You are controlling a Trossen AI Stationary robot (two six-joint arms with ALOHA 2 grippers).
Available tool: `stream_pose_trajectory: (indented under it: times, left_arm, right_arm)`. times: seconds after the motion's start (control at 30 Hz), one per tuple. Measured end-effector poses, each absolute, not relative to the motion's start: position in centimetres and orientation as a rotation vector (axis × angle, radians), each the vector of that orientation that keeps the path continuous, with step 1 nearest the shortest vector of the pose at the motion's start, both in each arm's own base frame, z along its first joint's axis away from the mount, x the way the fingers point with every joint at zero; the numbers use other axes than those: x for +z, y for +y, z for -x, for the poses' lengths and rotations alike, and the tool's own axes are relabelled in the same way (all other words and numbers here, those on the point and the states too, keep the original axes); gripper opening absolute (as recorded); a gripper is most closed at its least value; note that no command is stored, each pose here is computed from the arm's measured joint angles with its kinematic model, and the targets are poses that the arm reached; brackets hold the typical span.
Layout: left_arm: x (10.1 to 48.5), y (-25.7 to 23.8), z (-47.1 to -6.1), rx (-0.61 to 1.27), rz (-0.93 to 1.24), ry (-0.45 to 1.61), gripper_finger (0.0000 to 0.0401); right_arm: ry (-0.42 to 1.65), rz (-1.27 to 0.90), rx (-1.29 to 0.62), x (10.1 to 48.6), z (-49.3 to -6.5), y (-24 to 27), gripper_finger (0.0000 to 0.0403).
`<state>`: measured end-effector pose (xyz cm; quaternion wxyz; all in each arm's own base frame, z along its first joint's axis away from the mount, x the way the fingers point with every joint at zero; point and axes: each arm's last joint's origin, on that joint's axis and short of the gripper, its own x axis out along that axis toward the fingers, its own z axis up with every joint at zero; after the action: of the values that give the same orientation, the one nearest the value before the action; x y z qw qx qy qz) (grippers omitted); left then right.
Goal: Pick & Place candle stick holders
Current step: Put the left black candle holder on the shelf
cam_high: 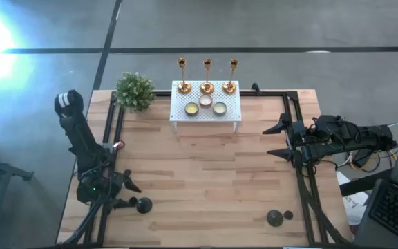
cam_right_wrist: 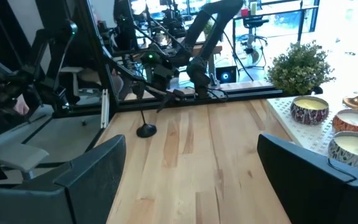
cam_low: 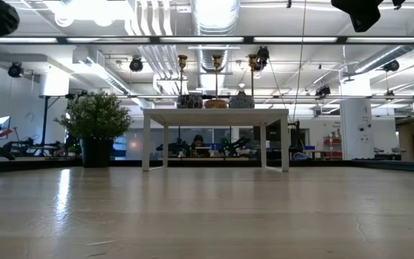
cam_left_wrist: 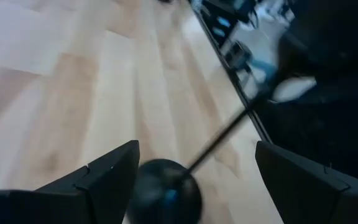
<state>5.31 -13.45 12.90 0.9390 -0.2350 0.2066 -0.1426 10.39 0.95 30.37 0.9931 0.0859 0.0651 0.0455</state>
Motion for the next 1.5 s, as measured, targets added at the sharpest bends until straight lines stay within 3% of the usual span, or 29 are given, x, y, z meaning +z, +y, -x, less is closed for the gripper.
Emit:
stream_pose_trajectory:
  times: [0.33, 0.5, 0.73, 1.03, 1.27, 1.5]
  left_arm:
    - [13.0, -14.7, -7.0, -0.253, 0.327, 0.434, 0.0324]
    - [13.2, -15.1, -7.4, -0.249, 0.332, 0.43, 0.0299]
    - [13.9, -15.7, -7.5, -0.287, 0.324, 0.43, 0.0197]
    - [14.3, -15.5, -7.7, -0.192, 0.361, 0.36, 0.0022]
    - [15.2, -14.5, -8.5, 0.031, 0.387, 0.194, 0.0017]
    - [18.5, -11.9, -12.7, 0.278, 0.298, 0.101, 0.0017]
  right_arm:
    - [0.127, -0.154, 0.073, 30.4, -10.4, 0.9, 0.0359]
    - [0.127, -0.152, 0.073, 30.4, -10.4, 0.9, 0.0359]
    - [0.127, -0.148, 0.073, 30.4, -10.4, 0.9, 0.0359]
    - [0.128, -0.149, 0.074, 30.4, -10.4, 0.9, 0.0359]
    - [0.128, -0.148, 0.074, 30.4, -10.4, 0.9, 0.0359]
    - [0.122, -0.115, 0.002, 30.4, -10.4, 0.7, 0.0359]
